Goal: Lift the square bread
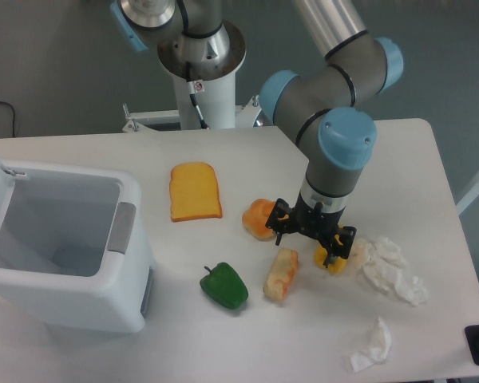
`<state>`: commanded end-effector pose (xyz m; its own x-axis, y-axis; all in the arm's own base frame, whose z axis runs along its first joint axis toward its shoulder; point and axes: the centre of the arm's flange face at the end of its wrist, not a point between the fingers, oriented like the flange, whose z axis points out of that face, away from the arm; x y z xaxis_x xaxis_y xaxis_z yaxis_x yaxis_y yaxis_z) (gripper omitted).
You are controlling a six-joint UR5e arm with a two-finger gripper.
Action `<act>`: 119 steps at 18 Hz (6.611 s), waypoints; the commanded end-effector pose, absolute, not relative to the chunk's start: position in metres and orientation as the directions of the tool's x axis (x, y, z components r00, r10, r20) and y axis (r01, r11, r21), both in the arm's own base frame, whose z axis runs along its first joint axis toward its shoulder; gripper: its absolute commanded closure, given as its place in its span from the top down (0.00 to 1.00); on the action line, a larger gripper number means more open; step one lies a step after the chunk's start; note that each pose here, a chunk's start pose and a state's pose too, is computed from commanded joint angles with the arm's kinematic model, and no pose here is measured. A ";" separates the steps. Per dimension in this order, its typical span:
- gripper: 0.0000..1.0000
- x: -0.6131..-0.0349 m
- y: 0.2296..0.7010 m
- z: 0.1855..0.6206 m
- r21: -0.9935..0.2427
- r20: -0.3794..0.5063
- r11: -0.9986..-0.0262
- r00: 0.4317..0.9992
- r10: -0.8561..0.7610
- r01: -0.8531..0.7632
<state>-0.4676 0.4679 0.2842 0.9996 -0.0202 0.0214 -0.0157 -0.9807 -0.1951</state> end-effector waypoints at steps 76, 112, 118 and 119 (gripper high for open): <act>0.56 -0.444 0.505 0.212 -0.060 0.009 -0.990 0.992 -0.129 -0.129; 0.40 -0.454 0.512 0.316 -0.130 -0.164 -0.954 0.954 -0.250 -0.272; 0.40 -0.463 0.512 0.350 -0.163 -0.219 -0.943 0.943 -0.251 -0.289; 0.40 -0.466 0.509 0.351 -0.163 -0.221 -0.944 0.943 -0.249 -0.288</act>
